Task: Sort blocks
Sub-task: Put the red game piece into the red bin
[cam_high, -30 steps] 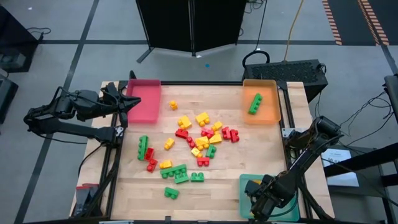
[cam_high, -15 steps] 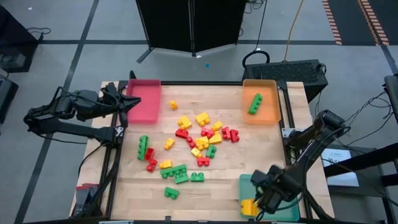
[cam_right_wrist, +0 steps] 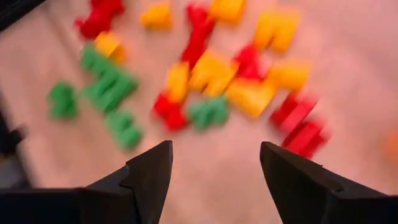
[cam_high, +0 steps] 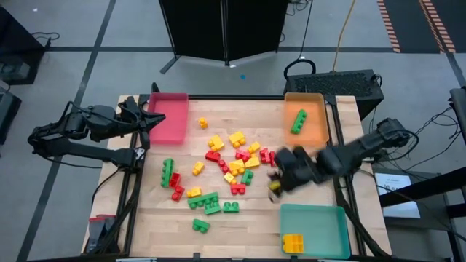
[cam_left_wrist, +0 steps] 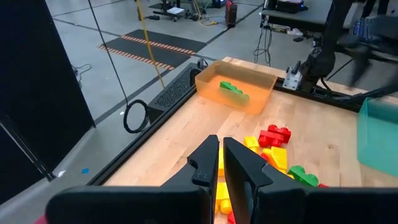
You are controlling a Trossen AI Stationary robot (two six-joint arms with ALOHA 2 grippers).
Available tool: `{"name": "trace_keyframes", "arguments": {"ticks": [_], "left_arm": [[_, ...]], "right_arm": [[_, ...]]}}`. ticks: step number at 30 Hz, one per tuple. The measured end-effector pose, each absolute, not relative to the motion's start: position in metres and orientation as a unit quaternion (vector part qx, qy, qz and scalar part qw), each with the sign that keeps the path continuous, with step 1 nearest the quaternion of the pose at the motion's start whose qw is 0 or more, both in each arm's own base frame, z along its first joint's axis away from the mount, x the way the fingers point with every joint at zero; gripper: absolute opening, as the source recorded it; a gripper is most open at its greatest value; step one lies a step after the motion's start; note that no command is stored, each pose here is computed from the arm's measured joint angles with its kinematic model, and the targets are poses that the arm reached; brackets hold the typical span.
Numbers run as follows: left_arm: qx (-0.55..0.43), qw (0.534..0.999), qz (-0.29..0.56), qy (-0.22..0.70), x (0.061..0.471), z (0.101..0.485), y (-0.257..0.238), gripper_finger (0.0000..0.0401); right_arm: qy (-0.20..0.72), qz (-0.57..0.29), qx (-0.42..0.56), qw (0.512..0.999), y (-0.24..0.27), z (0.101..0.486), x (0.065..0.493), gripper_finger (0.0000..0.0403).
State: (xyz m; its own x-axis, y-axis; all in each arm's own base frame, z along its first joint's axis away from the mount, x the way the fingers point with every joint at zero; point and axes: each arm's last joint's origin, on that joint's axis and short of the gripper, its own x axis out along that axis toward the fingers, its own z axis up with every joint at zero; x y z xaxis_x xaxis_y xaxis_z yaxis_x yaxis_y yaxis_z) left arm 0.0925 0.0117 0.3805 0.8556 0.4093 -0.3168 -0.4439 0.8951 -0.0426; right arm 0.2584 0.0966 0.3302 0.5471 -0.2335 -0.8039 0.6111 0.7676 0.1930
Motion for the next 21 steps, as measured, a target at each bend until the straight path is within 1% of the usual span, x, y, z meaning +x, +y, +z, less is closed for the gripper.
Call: {"name": "trace_keyframes", "arguments": {"ticks": [6, 8, 12, 16, 21], "left_arm": [[-0.056, 0.962, 0.222, 0.152, 0.093, 0.381, 0.012, 0.0031], [-0.056, 0.962, 0.222, 0.152, 0.092, 0.38, 0.012, 0.0031], [-0.059, 0.961, 0.222, 0.151, 0.092, 0.38, 0.012, 0.0031], [-0.059, 0.961, 0.222, 0.151, 0.092, 0.38, 0.012, 0.0031], [-0.059, 0.961, 0.222, 0.153, 0.092, 0.38, 0.012, 0.0031]], "right_arm": [[0.358, -0.265, 0.168, 0.879, 0.023, 0.344, 0.299, 0.0238], [0.332, -0.248, 0.162, 0.895, 0.003, 0.349, 0.311, 0.0238], [0.314, -0.216, 0.145, 0.913, -0.023, 0.345, 0.335, 0.0238], [0.336, -0.189, 0.133, 0.913, -0.035, 0.328, 0.364, 0.0238], [0.393, -0.157, 0.11, 0.9, -0.036, 0.307, 0.405, 0.0238]]}}
